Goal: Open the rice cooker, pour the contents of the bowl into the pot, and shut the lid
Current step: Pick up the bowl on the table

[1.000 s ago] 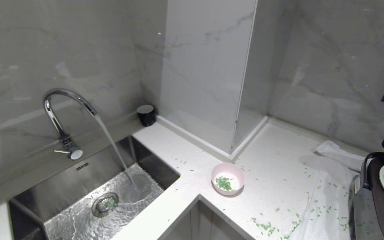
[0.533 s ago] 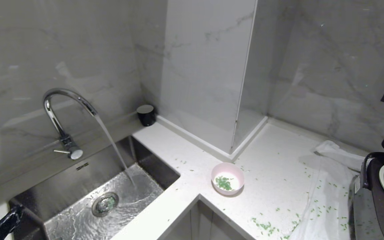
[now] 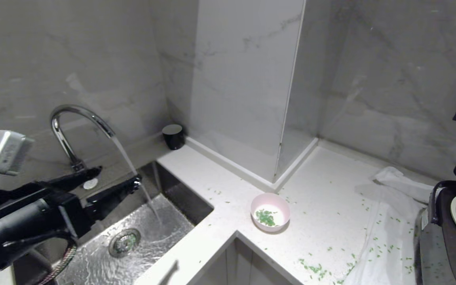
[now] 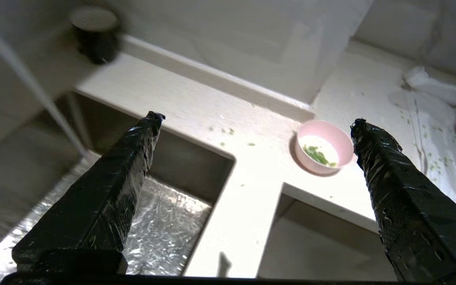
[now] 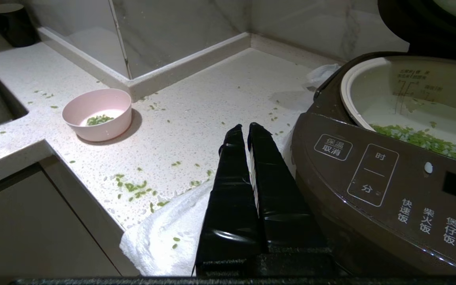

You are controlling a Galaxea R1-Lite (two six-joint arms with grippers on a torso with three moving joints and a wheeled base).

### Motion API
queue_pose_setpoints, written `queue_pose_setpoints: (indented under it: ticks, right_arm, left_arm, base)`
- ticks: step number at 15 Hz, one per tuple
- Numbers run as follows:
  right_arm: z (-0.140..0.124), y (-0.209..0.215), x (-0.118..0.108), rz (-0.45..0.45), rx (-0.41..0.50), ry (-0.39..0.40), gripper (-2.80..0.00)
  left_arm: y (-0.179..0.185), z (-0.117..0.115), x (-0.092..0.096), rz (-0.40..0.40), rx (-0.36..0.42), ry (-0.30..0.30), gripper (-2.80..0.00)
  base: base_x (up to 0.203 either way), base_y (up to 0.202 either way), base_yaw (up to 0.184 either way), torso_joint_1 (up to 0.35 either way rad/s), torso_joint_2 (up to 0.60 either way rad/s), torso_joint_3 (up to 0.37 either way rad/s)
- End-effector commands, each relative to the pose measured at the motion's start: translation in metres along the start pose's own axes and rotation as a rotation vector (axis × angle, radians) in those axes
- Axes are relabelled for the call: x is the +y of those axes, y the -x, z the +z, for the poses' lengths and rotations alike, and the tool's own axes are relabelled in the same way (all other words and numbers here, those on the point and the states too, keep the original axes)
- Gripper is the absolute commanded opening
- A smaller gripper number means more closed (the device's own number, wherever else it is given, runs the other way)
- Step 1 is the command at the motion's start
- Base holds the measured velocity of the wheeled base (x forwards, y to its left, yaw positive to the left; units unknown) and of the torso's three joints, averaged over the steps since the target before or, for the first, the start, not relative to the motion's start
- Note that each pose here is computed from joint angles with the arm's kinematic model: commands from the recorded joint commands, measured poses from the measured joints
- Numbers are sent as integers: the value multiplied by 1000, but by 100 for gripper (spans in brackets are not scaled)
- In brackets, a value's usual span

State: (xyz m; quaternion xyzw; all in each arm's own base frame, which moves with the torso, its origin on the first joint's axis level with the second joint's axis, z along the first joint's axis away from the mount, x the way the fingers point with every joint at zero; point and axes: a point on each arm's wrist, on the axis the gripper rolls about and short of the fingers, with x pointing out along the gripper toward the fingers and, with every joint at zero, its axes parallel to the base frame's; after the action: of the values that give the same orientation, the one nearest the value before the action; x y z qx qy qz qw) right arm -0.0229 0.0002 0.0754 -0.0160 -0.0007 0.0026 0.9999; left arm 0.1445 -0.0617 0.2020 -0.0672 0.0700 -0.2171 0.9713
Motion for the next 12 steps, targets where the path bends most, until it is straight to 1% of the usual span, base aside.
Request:
queue_pose_setpoints:
  ticks: [1,3,5,8,10,12]
  right_arm:
    - [0,0,0,2,3,0,-280]
    - [0,0,0,1,3,0,-280]
    - [0,0,0,2,3,0,-280]
    - [0,0,0,2,3,0,-280]
    - [0,0,0,2,3,0,-280]
    - [0,0,0,1,3,0,-280]
  left_arm:
    - [-45,-12,-15,-28,165,17,0]
    - [-59,-11,-28,-35,274,31,0]
    - [-81,-16,-39,-48,344,43,0]
    - [-117,-25,-62,-94,400,78,0]
    - [-141,-34,-77,-116,436,73,0]
    - [-170,-51,-88,-116,480,66,0]
  base:
    - [0,0,0,0,0,0]
    - [0,0,0,0,0,0]
    - [0,0,0,0,0,0]
    - [0,0,0,0,0,0]
    - [0,0,0,0,0,0]
    - [0,0,0,0,0,0]
